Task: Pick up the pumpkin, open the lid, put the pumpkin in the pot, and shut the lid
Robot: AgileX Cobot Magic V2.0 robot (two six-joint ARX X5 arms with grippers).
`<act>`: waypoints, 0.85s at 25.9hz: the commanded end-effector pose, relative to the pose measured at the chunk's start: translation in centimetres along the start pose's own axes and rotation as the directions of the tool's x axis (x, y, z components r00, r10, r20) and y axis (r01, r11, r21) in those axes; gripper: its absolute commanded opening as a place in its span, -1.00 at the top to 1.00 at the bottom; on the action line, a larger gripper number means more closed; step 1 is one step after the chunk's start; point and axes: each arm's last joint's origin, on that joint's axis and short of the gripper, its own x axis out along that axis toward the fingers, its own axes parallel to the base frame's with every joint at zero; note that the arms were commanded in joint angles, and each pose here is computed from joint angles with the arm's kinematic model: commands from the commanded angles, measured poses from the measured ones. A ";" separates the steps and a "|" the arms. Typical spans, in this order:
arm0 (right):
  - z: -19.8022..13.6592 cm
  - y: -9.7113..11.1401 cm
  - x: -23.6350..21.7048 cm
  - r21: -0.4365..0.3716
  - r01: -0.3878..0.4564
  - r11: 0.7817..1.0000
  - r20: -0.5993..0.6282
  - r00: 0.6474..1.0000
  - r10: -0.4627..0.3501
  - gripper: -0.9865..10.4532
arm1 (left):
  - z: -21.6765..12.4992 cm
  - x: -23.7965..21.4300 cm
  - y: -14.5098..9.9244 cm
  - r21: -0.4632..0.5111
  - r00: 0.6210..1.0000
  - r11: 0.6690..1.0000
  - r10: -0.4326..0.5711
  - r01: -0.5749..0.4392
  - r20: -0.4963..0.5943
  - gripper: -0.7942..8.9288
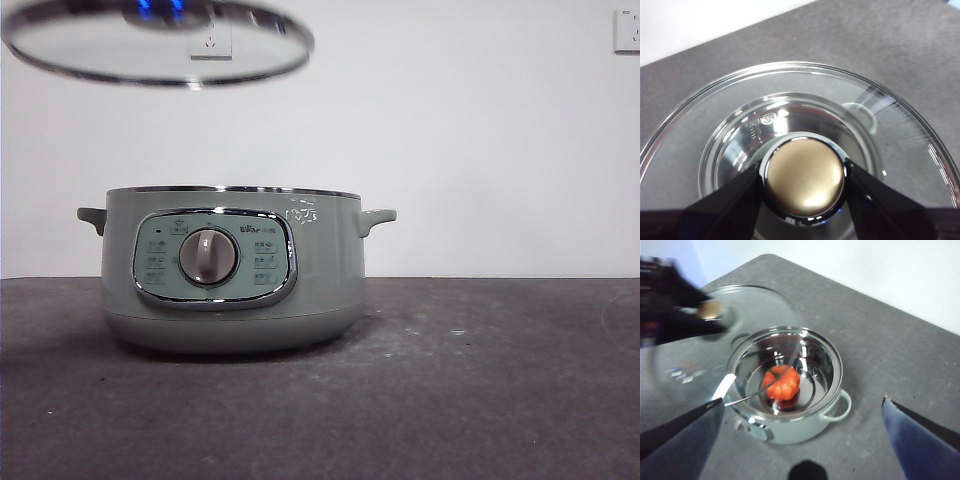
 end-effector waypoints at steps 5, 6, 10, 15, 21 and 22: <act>-0.7 0.2 -1.8 0.023 -0.006 1.000 -0.015 1.000 0.007 -0.11 | 0.4 4.5 0.4 0.028 1.000 0.999 -0.021 0.020 0.019 0.85; -0.8 0.2 -1.9 0.024 -0.007 1.000 -0.019 1.000 0.007 -0.11 | 0.3 5.2 0.4 0.031 1.000 0.999 -0.026 0.025 0.017 0.85; -1.0 0.2 -1.9 0.027 -0.007 1.000 -0.038 0.999 0.008 -0.11 | 0.2 7.5 0.3 0.039 0.999 0.999 -0.034 0.034 0.015 0.85; -1.0 0.2 -1.9 0.027 -0.008 1.000 -0.045 0.999 0.009 -0.11 | -0.5 9.6 0.6 0.033 0.999 0.999 -0.038 0.038 -0.013 0.85; -1.0 0.2 -1.9 0.027 -0.007 1.000 -0.046 0.999 0.008 -0.11 | -1.6 12.0 1.0 0.021 0.997 0.999 -0.040 0.042 -0.072 0.85; -1.0 0.2 -1.9 0.027 -0.007 1.000 -0.046 0.999 0.008 -0.11 | -1.6 12.1 1.0 0.027 0.997 0.999 -0.039 0.041 -0.071 0.85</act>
